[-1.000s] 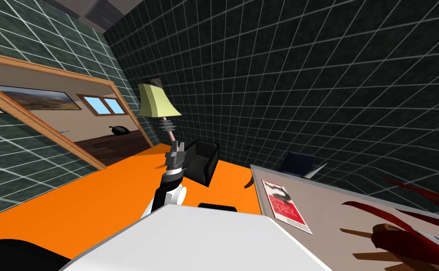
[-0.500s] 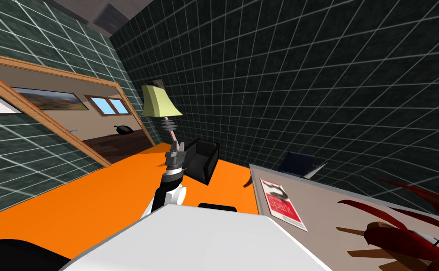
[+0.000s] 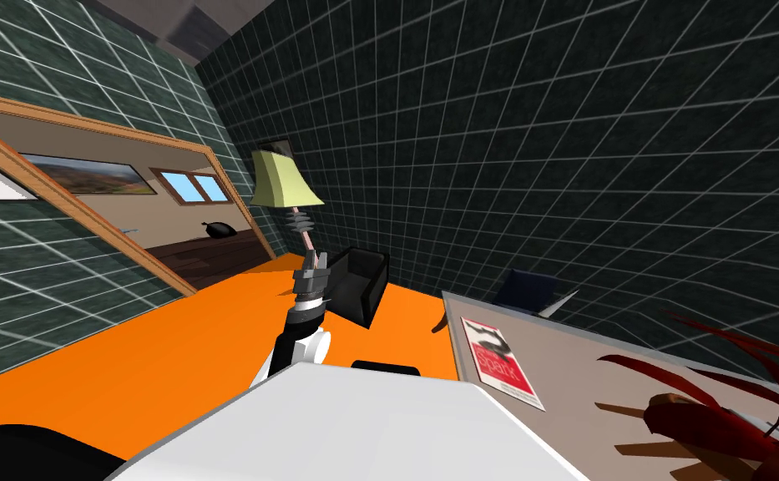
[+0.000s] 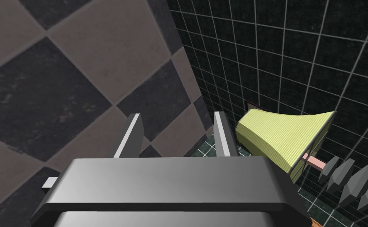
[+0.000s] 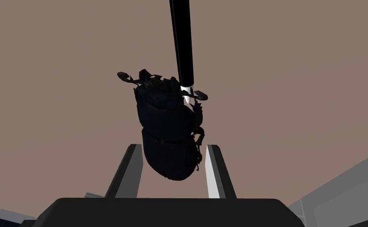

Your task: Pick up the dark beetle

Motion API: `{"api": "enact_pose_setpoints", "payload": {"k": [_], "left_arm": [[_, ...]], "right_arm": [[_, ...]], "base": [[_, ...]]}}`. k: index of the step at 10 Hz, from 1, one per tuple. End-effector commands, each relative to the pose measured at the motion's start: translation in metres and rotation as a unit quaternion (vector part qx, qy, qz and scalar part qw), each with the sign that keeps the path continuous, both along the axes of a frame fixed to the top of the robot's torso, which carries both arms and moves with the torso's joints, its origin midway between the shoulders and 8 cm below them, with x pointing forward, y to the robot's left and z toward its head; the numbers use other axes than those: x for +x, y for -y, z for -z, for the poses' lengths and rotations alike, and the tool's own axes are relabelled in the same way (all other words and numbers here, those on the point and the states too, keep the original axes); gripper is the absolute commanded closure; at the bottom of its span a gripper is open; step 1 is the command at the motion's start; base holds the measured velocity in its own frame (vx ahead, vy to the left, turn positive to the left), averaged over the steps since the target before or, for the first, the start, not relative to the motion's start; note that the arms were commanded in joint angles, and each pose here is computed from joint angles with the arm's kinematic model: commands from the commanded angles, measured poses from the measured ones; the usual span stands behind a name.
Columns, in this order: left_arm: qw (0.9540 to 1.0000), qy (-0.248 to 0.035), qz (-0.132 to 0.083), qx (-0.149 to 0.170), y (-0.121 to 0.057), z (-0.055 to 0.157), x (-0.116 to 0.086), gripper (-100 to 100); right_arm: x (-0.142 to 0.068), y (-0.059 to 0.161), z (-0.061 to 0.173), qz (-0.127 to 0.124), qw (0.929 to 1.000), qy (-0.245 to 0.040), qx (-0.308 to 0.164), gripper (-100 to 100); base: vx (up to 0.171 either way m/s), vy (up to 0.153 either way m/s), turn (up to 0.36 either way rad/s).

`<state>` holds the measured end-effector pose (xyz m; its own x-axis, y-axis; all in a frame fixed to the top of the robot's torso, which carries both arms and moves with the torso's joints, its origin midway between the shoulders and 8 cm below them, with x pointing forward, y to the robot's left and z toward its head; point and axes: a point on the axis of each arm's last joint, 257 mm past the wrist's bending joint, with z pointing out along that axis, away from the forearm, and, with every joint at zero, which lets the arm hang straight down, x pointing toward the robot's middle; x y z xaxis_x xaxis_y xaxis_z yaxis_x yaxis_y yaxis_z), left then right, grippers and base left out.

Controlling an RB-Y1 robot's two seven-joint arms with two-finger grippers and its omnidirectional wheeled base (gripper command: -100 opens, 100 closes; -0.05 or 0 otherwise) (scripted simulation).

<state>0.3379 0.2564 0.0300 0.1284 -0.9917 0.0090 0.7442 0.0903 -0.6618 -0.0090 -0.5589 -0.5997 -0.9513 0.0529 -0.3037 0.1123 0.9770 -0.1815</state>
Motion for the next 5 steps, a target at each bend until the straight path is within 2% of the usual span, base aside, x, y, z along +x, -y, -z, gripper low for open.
{"api": "enact_pose_setpoints", "payload": {"k": [1,3,4,5], "left_arm": [[1.0000,0.000,0.000,0.000,0.000,0.000,0.000,0],[1.0000,0.000,0.000,0.000,0.000,0.000,0.000,0],[1.0000,0.000,0.000,0.000,0.000,0.000,0.000,0],[1.0000,0.000,0.000,0.000,0.000,0.000,0.000,0]], "right_arm": [[-0.004,0.002,-0.004,-0.001,1.0000,0.000,0.001,100],[-0.017,0.016,-0.018,-0.007,1.0000,-0.001,0.002,100],[-0.013,0.013,-0.015,-0.006,1.0000,-0.003,0.000,100],[-0.014,0.014,-0.016,-0.006,1.0000,-0.002,0.001,0]], "base": [[0.028,0.037,-0.055],[0.069,0.079,-0.073],[0.034,0.040,-0.025],[0.005,0.008,0.003]]}}
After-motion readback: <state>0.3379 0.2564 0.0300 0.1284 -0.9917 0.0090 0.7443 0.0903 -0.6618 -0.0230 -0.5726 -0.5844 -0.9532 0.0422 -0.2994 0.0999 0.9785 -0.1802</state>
